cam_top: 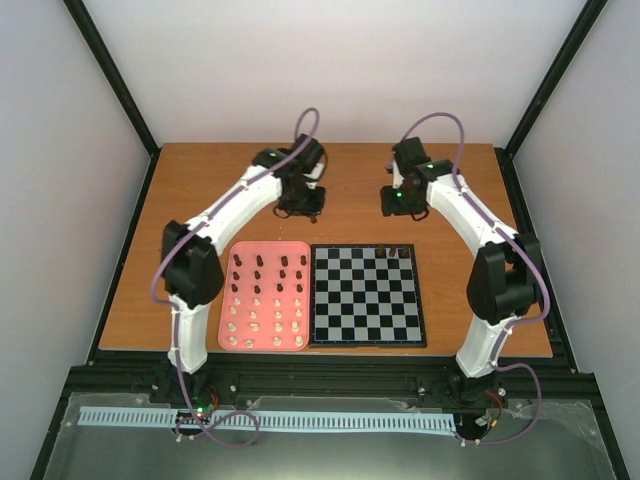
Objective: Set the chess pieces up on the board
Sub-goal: Place the chess piece on the chessboard, then pick up the chess piece from the storage box.
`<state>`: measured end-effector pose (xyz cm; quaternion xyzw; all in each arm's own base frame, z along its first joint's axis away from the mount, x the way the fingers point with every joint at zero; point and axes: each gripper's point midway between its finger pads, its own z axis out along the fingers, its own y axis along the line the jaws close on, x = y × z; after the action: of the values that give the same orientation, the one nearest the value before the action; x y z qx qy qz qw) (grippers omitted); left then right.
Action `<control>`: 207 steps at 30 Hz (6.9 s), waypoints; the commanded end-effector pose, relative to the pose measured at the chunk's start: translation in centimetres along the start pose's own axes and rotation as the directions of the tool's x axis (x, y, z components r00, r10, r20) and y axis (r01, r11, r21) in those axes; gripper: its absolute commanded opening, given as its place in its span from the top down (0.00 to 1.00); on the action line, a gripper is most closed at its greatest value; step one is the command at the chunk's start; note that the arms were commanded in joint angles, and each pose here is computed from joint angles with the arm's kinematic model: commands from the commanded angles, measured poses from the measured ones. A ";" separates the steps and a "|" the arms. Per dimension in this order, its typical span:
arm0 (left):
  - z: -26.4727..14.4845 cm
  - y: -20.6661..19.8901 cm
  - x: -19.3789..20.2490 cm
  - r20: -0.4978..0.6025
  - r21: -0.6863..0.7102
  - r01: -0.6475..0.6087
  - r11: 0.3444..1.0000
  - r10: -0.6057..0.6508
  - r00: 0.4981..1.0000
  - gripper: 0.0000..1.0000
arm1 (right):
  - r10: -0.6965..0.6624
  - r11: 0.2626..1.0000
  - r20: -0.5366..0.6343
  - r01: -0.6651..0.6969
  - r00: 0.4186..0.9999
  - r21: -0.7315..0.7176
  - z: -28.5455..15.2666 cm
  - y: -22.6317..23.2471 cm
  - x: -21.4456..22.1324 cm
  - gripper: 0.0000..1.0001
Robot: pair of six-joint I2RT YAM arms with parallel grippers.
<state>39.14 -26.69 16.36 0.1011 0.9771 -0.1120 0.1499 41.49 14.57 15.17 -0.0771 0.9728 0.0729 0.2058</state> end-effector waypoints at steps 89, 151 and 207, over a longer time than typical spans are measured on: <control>13.1 -9.6 5.5 -0.203 0.026 -0.255 0.967 0.255 0.945 0.55 | 0.127 0.990 0.074 -0.131 0.989 0.046 -2.9 -6.8 0.9 0.49; 3.7 20.2 11.1 -0.130 -0.289 0.434 0.853 -0.484 0.865 0.54 | 0.118 0.993 0.050 -0.118 0.992 0.005 -2.3 -6.0 1.0 0.49; 0.0 -7.3 2.7 -0.147 0.179 -0.101 0.979 0.129 0.981 0.99 | 0.136 0.987 0.078 -0.142 0.988 0.074 -2.9 -7.5 0.3 0.49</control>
<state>37.43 -27.70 18.29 0.1030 0.9770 -0.1402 0.1234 40.76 7.84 16.14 -0.0113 0.9716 0.0683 0.2261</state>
